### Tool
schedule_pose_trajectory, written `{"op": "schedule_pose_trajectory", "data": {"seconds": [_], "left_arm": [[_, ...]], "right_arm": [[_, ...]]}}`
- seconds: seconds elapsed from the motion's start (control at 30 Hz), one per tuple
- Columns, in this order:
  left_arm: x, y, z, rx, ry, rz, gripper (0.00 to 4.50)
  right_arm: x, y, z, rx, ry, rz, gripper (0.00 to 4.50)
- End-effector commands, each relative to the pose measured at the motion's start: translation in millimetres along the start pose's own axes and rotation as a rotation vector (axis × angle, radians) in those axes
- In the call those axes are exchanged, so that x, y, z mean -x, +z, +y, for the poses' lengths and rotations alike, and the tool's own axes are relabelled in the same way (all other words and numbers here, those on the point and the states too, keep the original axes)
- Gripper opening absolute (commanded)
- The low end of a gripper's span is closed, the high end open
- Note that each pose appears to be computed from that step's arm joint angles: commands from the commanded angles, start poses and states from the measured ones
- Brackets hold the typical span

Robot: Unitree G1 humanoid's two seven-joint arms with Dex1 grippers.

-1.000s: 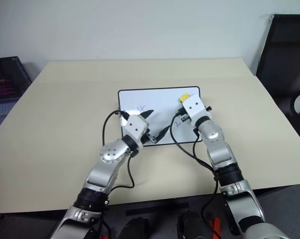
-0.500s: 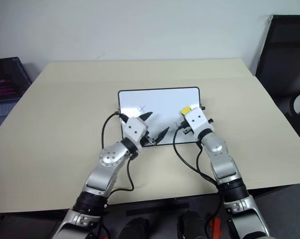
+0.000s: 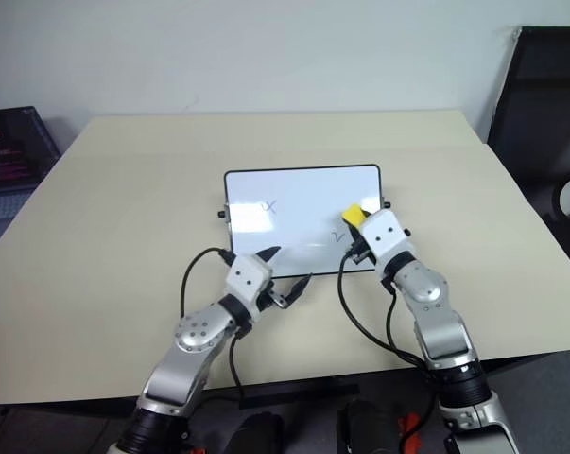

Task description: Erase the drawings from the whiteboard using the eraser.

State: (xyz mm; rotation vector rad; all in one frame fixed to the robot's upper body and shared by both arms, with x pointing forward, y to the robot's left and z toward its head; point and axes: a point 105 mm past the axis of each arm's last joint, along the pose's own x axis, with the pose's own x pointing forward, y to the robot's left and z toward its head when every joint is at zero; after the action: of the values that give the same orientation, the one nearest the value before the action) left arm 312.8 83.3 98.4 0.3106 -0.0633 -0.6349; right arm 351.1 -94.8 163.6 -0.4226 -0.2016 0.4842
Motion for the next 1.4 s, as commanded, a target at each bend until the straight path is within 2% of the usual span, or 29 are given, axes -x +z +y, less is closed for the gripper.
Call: {"op": "schedule_pose_trajectory", "data": {"seconds": [0.03,0.3,0.6,1.4], "left_arm": [[-1.6,14.6,2.0,-0.045,0.001,-0.045,4.50],[-10.2,17.5,10.6,-0.065,0.009,-0.048,4.50],[-7.8,19.1,17.3,-0.073,0.032,-0.049,4.50],[-5.6,19.4,24.5,-0.083,0.048,-0.048,4.50]], "right_arm": [[-1.4,18.1,-4.9,-0.010,-0.015,-0.065,1.13],[-27.3,11.9,18.9,-0.061,0.012,-0.067,1.13],[-44.2,0.3,23.8,-0.040,0.011,-0.033,1.13],[-2.0,-44.3,7.8,0.014,0.030,0.142,1.13]]}}
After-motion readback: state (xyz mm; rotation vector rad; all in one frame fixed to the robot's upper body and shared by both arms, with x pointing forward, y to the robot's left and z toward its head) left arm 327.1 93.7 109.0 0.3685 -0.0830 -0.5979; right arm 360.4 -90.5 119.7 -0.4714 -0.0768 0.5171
